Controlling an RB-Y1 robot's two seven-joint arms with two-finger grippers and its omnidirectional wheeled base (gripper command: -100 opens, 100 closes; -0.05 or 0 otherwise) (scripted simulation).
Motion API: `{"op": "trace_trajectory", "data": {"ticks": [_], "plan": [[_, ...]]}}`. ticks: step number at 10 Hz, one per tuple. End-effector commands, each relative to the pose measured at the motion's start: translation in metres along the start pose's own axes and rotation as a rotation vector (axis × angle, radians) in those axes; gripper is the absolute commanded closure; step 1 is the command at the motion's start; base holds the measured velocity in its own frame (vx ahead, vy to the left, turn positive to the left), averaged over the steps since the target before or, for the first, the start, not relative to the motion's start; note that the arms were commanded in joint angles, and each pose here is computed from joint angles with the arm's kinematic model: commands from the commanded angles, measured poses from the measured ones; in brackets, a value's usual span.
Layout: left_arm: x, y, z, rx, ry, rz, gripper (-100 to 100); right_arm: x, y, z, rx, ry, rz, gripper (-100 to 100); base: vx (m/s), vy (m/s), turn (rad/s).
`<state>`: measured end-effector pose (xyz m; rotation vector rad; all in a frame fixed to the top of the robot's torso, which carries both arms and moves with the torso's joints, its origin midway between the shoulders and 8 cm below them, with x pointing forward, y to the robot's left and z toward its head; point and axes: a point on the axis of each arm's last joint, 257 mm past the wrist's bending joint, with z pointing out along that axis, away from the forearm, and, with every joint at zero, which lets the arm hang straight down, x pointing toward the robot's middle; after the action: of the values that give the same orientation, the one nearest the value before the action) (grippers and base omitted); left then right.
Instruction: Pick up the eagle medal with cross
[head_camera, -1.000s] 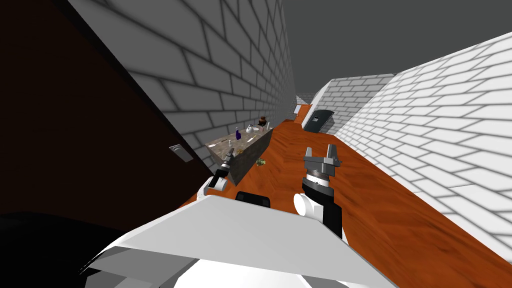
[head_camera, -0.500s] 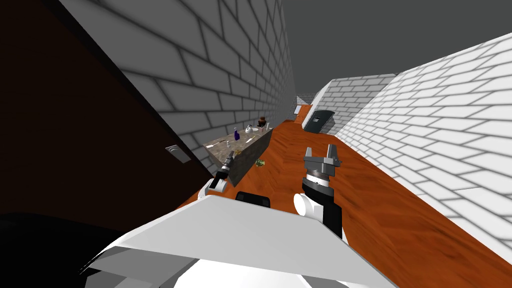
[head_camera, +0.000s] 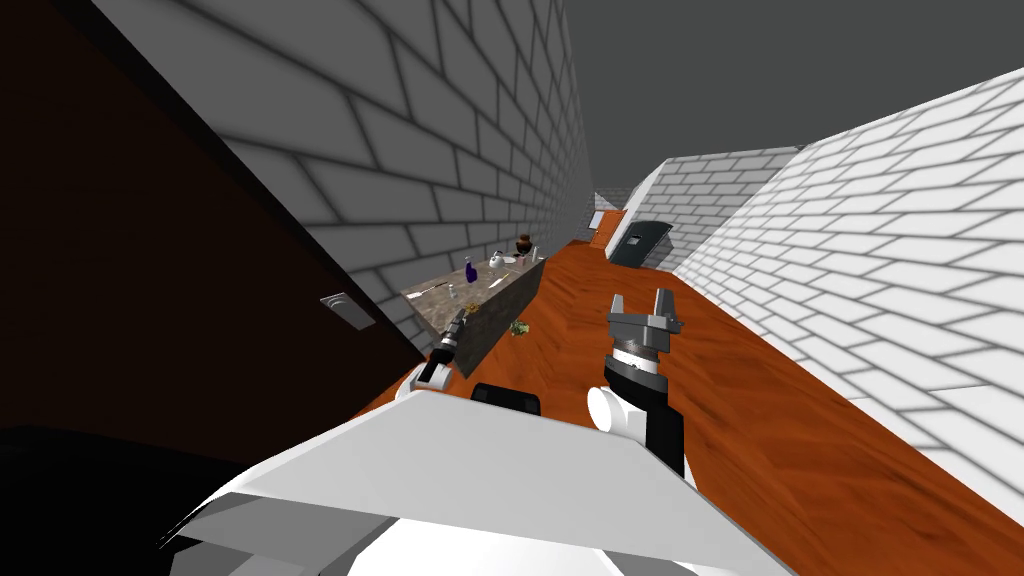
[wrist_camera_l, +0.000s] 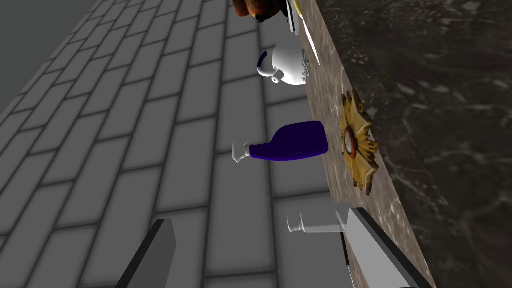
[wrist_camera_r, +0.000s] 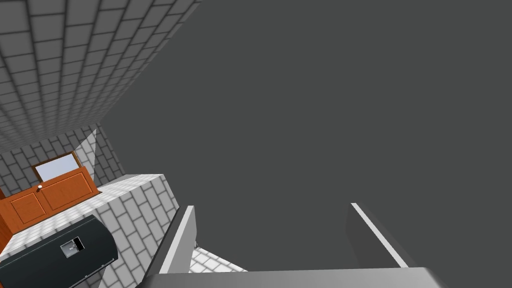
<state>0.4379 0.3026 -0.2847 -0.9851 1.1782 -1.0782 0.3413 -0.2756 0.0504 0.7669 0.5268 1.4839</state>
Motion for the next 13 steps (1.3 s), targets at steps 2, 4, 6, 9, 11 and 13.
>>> {"op": "trace_trajectory", "data": {"ticks": [2,4,6,9,11,13], "plan": [[-0.010,0.020,-0.011,-0.025,-0.023,0.003,-100,0.000,0.000,0.000,0.000,0.000,0.000,0,0.102,-0.037,0.019],[-0.015,0.036,-0.021,-0.042,-0.044,-0.001,-100,0.000,0.000,0.000,0.000,0.000,0.000,0,0.098,-0.032,0.021],[-0.016,0.048,-0.030,-0.056,-0.067,-0.014,-100,0.000,0.000,0.000,0.000,0.000,0.000,0,0.102,-0.026,0.018],[-0.012,0.060,-0.039,-0.070,-0.094,-0.041,-100,0.000,0.000,0.000,0.000,0.000,0.000,0,0.067,-0.006,0.014],[-0.001,0.067,-0.046,-0.081,-0.125,-0.085,-100,0.000,0.000,0.000,0.000,0.000,0.000,0,0.085,0.017,0.023],[0.013,0.070,-0.051,-0.088,-0.154,-0.134,-100,0.000,0.000,0.000,0.000,0.000,0.000,0,0.071,0.041,0.019]]}}
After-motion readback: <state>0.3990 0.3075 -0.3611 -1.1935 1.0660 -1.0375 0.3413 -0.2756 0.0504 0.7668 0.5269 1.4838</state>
